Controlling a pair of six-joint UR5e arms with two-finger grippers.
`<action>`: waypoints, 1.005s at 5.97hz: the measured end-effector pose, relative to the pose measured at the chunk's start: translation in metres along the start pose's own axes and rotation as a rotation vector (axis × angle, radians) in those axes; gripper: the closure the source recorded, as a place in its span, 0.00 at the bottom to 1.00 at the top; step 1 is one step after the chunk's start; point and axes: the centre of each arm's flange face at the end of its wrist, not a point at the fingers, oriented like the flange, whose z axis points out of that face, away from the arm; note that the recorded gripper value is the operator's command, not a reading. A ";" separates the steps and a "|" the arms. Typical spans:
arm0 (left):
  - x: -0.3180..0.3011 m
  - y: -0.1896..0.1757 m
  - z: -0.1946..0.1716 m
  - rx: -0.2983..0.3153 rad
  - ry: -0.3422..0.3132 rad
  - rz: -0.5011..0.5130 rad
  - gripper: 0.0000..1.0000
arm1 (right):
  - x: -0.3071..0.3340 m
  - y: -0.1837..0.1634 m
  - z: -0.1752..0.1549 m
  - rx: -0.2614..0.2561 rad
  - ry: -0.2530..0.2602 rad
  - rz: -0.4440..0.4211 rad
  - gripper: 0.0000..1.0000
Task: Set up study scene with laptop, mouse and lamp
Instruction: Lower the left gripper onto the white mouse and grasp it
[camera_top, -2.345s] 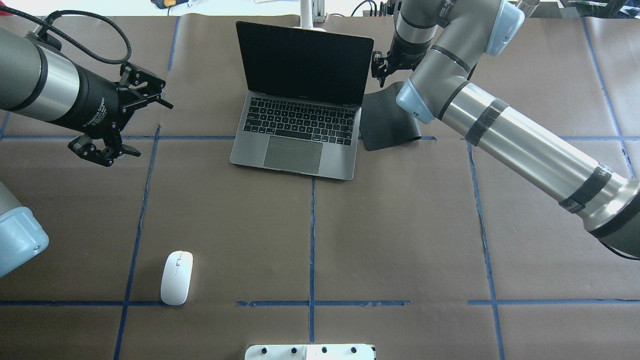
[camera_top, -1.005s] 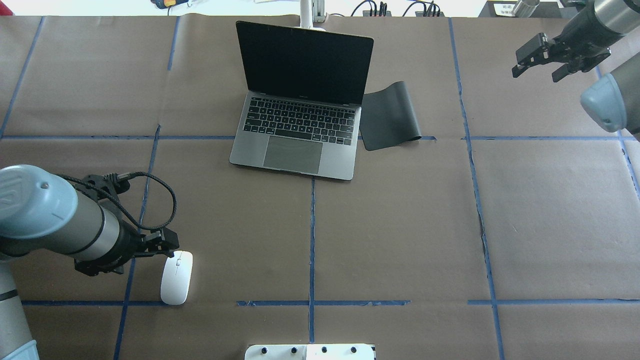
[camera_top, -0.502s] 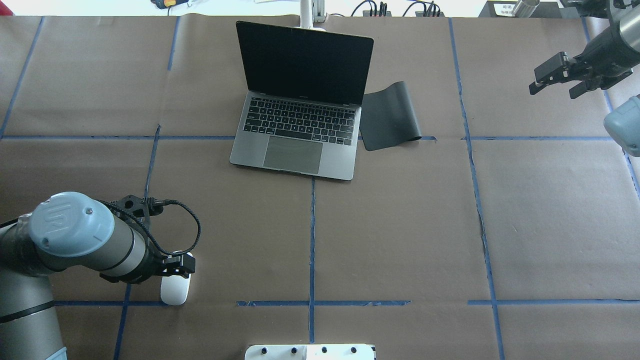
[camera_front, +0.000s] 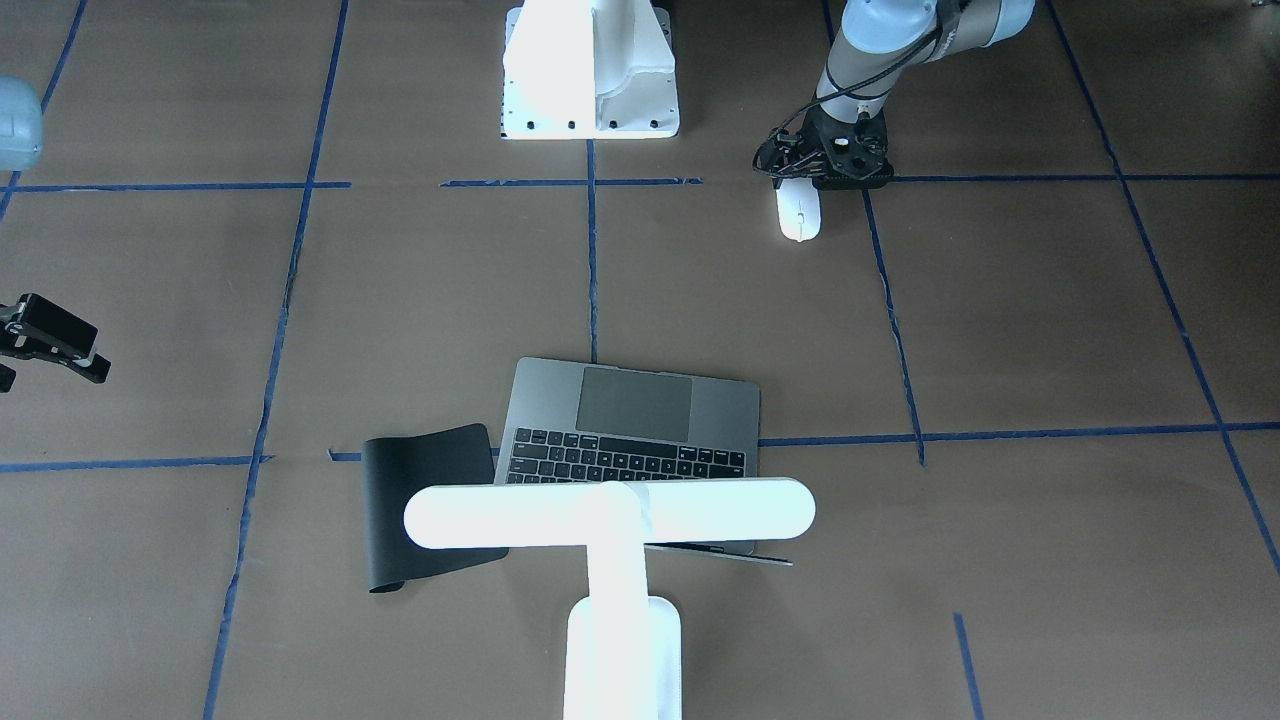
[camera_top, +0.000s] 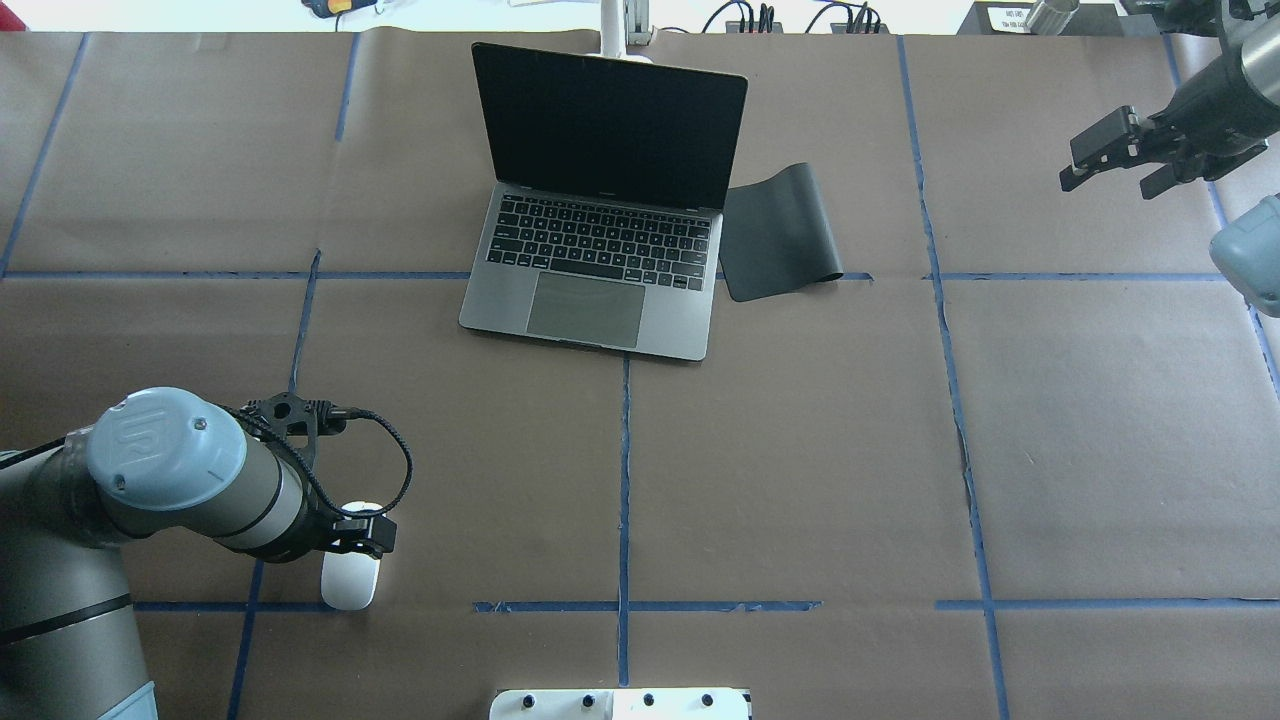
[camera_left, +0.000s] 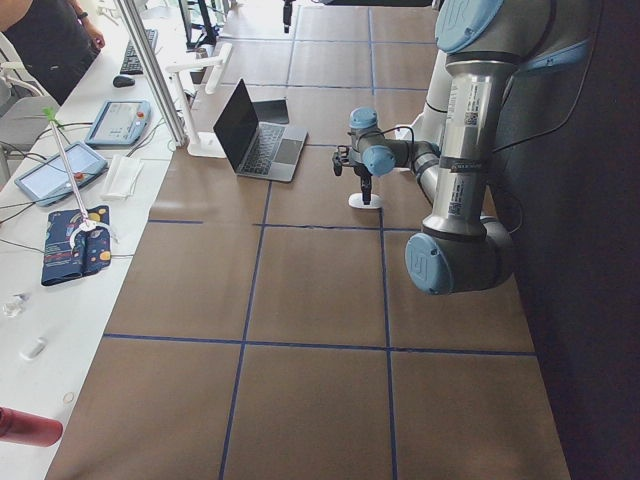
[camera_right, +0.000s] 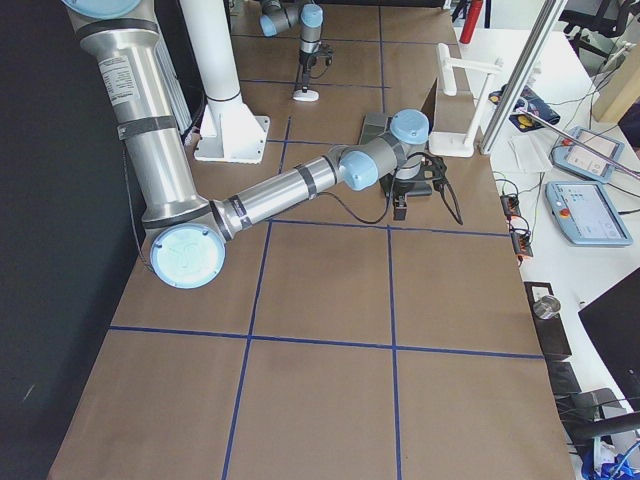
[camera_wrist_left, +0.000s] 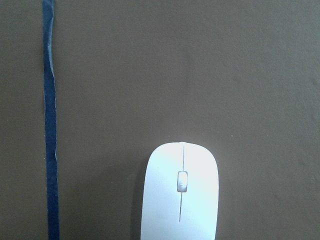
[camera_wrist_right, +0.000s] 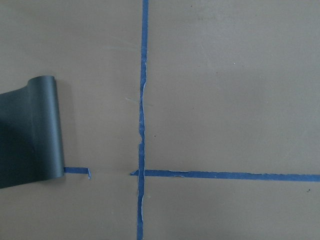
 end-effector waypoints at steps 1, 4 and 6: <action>-0.001 -0.004 0.011 0.005 0.023 0.011 0.00 | -0.001 0.000 0.000 0.000 -0.001 -0.001 0.00; -0.003 -0.006 0.028 0.000 0.022 0.019 0.04 | -0.001 0.000 0.000 -0.001 -0.003 -0.002 0.00; 0.003 -0.008 0.030 -0.003 0.027 0.020 0.88 | -0.002 0.000 0.000 -0.004 -0.003 -0.001 0.00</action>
